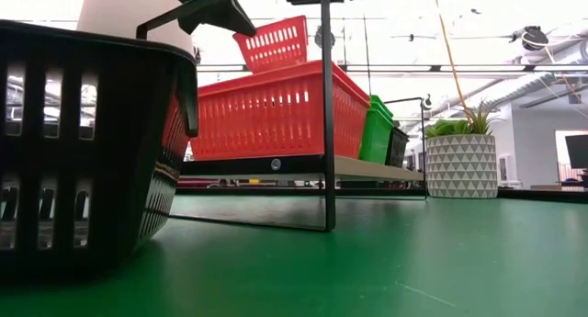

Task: Stack baskets on shelf by color
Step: Stack the orange bin into the stacked orange bin on the shelf

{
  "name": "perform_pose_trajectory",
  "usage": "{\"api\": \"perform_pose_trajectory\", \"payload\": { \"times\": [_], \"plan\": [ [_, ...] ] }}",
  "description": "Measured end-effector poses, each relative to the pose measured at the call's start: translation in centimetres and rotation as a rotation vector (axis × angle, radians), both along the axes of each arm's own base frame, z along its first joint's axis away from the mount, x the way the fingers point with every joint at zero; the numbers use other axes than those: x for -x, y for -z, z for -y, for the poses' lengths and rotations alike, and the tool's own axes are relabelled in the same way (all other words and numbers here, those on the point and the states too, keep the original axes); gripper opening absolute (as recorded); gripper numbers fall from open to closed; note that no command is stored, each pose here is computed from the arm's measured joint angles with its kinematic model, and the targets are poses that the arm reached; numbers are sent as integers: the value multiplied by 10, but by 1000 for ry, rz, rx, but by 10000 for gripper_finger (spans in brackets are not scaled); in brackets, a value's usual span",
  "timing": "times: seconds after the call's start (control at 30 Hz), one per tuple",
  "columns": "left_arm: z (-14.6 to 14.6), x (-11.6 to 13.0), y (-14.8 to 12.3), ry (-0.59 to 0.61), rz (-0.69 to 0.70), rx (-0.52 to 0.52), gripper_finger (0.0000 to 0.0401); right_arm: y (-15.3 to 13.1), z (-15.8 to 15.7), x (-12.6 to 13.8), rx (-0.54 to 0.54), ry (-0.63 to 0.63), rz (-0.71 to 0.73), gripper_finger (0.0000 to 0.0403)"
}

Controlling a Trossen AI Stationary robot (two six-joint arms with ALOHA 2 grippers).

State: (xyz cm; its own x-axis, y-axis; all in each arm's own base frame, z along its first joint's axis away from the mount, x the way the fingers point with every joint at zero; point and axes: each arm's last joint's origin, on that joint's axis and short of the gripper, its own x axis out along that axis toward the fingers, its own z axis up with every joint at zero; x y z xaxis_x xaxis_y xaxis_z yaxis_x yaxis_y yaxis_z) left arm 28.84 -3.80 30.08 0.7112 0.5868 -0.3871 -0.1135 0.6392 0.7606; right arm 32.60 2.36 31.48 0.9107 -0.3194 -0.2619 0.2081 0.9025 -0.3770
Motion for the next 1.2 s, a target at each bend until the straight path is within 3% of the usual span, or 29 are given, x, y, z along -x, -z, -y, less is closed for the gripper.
{"api": "perform_pose_trajectory", "payload": {
  "times": [0.5, 0.67, 0.93, 1.07, 1.2],
  "plan": [
    [6, 0, -1, 48, -26, -51, 14, 28, 27, -21, 78, 47, -96, 154],
    [11, -1, -3, 73, -19, -78, 5, 27, 28, -20, 106, 34, -105, 117],
    [16, -1, -5, 108, -23, -104, 10, 28, 26, -21, 114, -48, -123, 15],
    [20, 0, -5, 117, -8, -83, 8, 28, 26, -21, 117, -58, -128, 13],
    [22, -3, -11, 107, 99, 1, 60, 27, 26, -20, 141, -56, -130, 11]
  ]
}}
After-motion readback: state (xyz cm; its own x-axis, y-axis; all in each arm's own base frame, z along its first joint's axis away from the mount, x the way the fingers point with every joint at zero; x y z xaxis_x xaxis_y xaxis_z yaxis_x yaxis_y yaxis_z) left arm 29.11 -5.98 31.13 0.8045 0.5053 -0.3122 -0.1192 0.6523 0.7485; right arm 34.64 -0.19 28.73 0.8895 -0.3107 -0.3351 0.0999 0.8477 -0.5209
